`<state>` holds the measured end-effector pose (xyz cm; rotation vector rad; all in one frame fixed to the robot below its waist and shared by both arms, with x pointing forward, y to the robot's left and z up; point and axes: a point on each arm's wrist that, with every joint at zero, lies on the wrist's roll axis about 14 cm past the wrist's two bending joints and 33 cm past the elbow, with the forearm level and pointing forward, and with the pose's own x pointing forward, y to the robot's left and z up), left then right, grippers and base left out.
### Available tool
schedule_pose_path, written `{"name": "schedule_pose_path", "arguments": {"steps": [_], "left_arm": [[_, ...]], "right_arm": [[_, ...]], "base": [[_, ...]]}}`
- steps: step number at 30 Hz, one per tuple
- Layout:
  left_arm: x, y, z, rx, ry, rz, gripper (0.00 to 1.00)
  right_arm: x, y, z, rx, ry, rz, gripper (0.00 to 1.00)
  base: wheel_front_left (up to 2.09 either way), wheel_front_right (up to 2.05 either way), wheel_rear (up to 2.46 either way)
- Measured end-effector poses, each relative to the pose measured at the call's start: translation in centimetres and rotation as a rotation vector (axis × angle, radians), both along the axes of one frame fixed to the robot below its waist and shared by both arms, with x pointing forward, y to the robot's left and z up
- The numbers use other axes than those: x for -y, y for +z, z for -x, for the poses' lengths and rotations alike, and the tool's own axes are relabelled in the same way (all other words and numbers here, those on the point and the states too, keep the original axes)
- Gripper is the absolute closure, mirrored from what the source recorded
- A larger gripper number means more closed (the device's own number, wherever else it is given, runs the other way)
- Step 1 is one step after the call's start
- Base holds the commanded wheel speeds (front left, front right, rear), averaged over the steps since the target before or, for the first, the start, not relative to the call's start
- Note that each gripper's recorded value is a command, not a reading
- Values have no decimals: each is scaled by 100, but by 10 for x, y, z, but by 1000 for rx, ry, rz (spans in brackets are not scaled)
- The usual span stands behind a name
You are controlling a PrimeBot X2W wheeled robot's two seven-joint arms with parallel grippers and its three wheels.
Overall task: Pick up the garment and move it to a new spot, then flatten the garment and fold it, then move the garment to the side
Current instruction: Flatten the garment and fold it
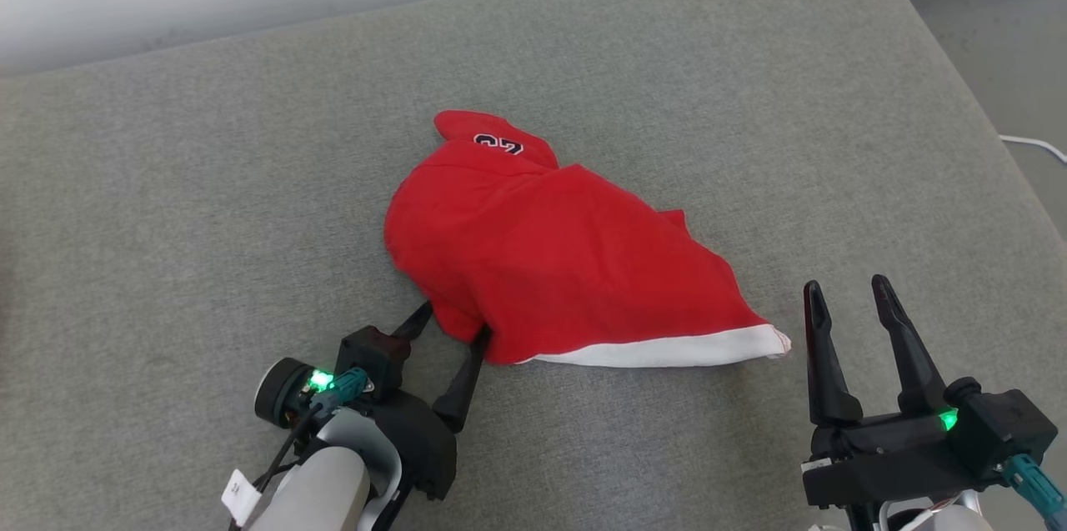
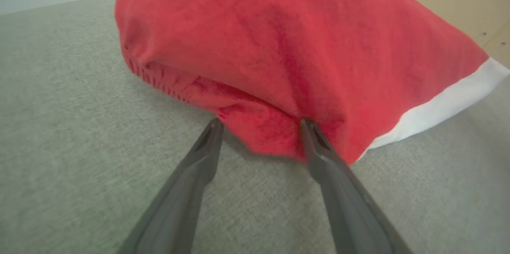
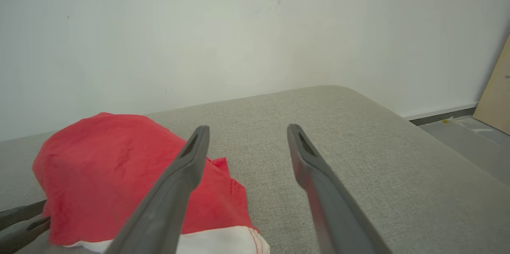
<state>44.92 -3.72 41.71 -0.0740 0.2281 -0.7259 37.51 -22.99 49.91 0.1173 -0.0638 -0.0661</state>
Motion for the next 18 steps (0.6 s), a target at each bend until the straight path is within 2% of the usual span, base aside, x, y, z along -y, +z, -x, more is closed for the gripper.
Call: {"name": "schedule_pose_path", "arguments": {"steps": [2, 3, 4, 5, 12, 18], "left_arm": [[2, -7, 1, -16, -12, -18, 0], [2, -10, 2, -23, -16, -28, 24], [3, -10, 2, -25, -16, -29, 65], [3, -7, 0, -23, -9, -21, 100], [-18, 31, -19, 70, 106, 51, 100], [-60, 50, -7, 136, 229, 71, 100]], "right_arm": [[2, -2, 1, -6, -5, 3, 0], [2, -1, 2, -5, -7, 3, 0], [2, -1, 2, -5, -7, 4, 0], [2, 0, 2, -2, -8, 4, 0], [2, 4, 1, 12, -4, 6, 0], [-12, 1, 0, 9, 38, -3, 0]], "base": [[0, 0, 0], [0, 0, 0], [0, 0, 0], [0, 0, 0], [0, 0, 0], [0, 0, 0]]}}
